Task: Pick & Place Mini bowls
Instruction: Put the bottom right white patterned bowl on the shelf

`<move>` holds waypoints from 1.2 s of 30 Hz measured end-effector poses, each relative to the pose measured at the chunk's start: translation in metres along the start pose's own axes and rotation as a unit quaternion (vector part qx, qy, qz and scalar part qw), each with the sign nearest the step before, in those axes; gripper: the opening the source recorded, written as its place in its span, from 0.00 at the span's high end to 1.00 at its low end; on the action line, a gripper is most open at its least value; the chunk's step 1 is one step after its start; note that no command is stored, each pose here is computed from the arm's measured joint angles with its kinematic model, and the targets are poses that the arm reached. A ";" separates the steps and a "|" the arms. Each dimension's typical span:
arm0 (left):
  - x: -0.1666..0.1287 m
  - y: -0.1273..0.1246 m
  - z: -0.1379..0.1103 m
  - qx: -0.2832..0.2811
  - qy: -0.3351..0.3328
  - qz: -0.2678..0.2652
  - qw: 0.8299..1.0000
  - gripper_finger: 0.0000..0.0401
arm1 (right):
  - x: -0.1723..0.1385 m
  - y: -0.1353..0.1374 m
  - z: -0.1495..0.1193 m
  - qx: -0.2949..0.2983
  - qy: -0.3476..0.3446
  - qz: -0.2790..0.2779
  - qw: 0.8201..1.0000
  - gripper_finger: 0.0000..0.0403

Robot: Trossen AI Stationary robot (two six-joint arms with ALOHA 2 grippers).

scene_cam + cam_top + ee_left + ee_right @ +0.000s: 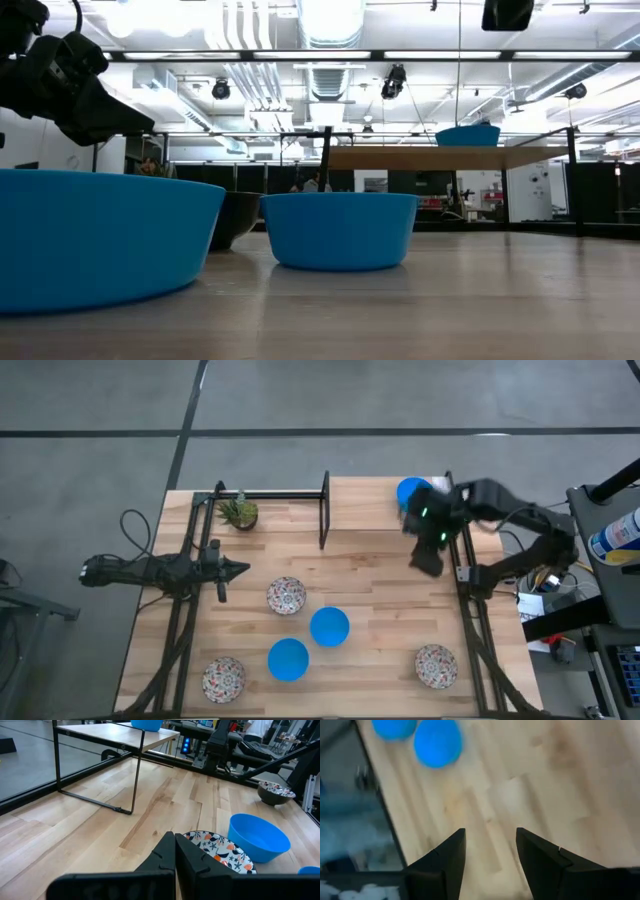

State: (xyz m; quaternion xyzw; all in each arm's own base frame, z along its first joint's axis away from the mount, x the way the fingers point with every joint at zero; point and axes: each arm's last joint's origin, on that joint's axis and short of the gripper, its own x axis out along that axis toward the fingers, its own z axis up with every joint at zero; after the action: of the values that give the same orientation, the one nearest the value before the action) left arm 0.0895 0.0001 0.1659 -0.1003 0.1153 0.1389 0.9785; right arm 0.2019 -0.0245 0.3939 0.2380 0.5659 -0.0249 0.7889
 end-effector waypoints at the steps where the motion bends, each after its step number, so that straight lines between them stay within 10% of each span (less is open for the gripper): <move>1: 0.000 0.000 0.000 0.000 0.000 0.000 1.000 1.00 | 0.006 0.007 0.000 -0.018 0.014 0.003 1.000 0.58; 22: 0.000 0.000 0.000 0.000 0.000 0.000 1.000 1.00 | 0.146 0.103 -0.051 -0.306 0.248 -0.046 0.918 0.58; 36: 0.000 0.000 0.000 0.000 0.000 0.000 1.000 1.00 | 0.193 0.107 -0.105 -0.276 0.286 -0.053 0.916 0.63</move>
State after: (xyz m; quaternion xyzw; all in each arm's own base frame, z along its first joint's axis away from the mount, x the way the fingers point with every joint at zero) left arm 0.0895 0.0001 0.1657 -0.1001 0.1156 0.1387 0.9785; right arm 0.2114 0.1574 0.2310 -0.0222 0.7638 0.1601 0.6249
